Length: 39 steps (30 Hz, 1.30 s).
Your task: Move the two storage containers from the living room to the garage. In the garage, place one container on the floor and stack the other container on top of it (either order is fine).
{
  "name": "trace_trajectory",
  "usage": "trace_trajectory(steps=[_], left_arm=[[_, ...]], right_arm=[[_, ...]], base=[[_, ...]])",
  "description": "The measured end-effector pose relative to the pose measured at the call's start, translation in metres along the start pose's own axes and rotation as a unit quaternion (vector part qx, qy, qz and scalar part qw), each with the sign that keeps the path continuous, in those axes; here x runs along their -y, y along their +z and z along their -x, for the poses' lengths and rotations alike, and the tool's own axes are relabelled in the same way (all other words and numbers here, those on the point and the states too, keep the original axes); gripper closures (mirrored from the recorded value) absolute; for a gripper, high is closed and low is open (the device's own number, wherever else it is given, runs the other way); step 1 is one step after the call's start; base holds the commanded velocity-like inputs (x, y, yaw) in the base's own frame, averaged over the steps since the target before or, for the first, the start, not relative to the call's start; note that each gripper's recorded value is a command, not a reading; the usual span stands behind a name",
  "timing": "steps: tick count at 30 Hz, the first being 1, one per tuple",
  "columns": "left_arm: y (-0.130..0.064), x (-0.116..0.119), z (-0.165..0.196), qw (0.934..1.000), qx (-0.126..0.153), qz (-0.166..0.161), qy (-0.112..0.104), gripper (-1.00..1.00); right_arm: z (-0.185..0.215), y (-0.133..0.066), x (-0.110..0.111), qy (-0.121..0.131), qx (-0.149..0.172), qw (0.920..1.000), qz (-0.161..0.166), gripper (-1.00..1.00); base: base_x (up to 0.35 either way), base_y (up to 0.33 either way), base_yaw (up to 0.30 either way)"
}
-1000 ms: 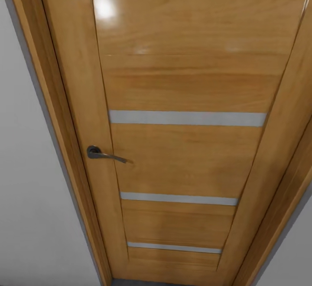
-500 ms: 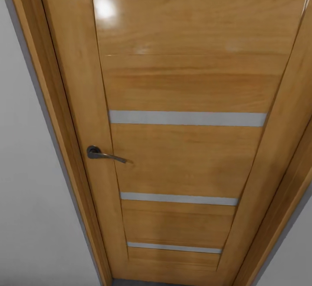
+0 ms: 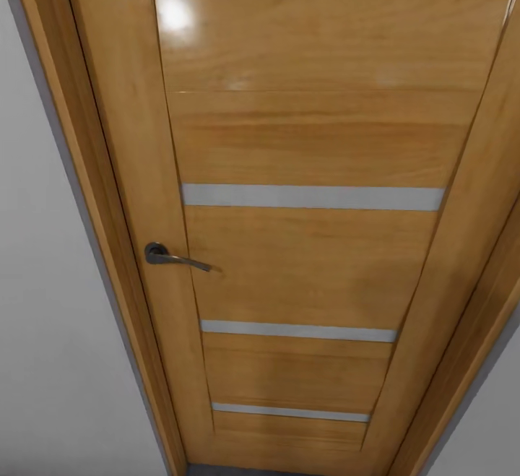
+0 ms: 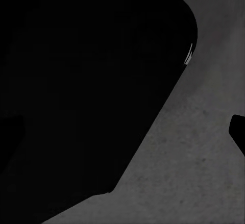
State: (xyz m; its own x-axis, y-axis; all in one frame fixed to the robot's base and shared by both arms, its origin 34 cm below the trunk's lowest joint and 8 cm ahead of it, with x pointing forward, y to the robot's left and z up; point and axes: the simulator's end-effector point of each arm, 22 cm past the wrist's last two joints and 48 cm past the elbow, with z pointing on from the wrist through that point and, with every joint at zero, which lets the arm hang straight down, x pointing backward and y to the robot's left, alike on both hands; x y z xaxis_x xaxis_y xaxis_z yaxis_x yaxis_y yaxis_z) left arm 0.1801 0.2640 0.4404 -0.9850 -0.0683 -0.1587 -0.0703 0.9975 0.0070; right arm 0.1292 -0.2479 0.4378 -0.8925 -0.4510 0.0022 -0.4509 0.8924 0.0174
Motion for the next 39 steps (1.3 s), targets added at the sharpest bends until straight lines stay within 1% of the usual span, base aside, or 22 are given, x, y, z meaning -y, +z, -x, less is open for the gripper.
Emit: trace_trajectory(steps=[16, 25, 29, 32, 34, 36, 37, 38, 39], left_arm=[[0.0, 0.0, 0.0, 1.0, 0.0, 0.0, 0.0, -1.0], [0.0, 0.001, 0.0, 1.0, 0.001, -0.001, 0.001, -1.0], [0.0, 0.001, 0.001, 1.0, 0.002, -0.001, 0.001, -1.0], [0.0, 0.001, 0.001, 1.0, 0.002, -0.001, 0.002, -1.0], [0.0, 0.002, 0.001, 1.0, 0.002, -0.002, 0.002, -1.0], [0.0, 0.002, 0.001, 1.0, 0.002, -0.002, 0.002, -1.0], [0.0, 0.002, 0.001, 1.0, 0.002, -0.001, 0.002, -1.0], [0.0, 0.002, 0.001, 1.0, 0.002, -0.002, 0.002, -1.0], [0.0, 0.002, 0.001, 1.0, 0.002, -0.002, 0.002, -1.0]], right_arm=[[0.0, 0.0, 0.0, -0.005, 0.0, 1.0, 0.001, -1.0], [-0.002, 0.0, 0.008, -0.004, 0.002, 1.0, -0.005, -1.0], [0.007, 0.0, 0.009, -0.003, 0.023, 0.9997, -0.007, -1.0], [0.01, -0.001, 0.01, -0.001, 0.029, 0.9995, -0.008, -1.0], [0.025, -0.001, 0.011, 0.001, 0.046, 0.9989, -0.008, -1.0], [0.053, -0.003, 0.013, 0.002, 0.074, 0.9972, -0.007, -1.0], [0.065, -0.004, 0.019, 0.002, 0.087, 0.9962, -0.01, -1.0], [0.07, -0.005, 0.022, 0.001, 0.093, 0.9956, -0.012, -1.0], [0.082, -0.008, 0.035, 0.002, 0.107, 0.9941, -0.018, -1.0]], base=[[0.0, 0.0, 0.0], [0.0, 0.0, 0.0], [0.0, 0.0, 0.0], [0.0, 0.0, 0.0], [0.0, 0.0, 0.0], [0.0, 0.0, 0.0], [0.0, 0.0, 0.0], [0.0, 0.0, 0.0], [0.0, 0.0, 0.0]])
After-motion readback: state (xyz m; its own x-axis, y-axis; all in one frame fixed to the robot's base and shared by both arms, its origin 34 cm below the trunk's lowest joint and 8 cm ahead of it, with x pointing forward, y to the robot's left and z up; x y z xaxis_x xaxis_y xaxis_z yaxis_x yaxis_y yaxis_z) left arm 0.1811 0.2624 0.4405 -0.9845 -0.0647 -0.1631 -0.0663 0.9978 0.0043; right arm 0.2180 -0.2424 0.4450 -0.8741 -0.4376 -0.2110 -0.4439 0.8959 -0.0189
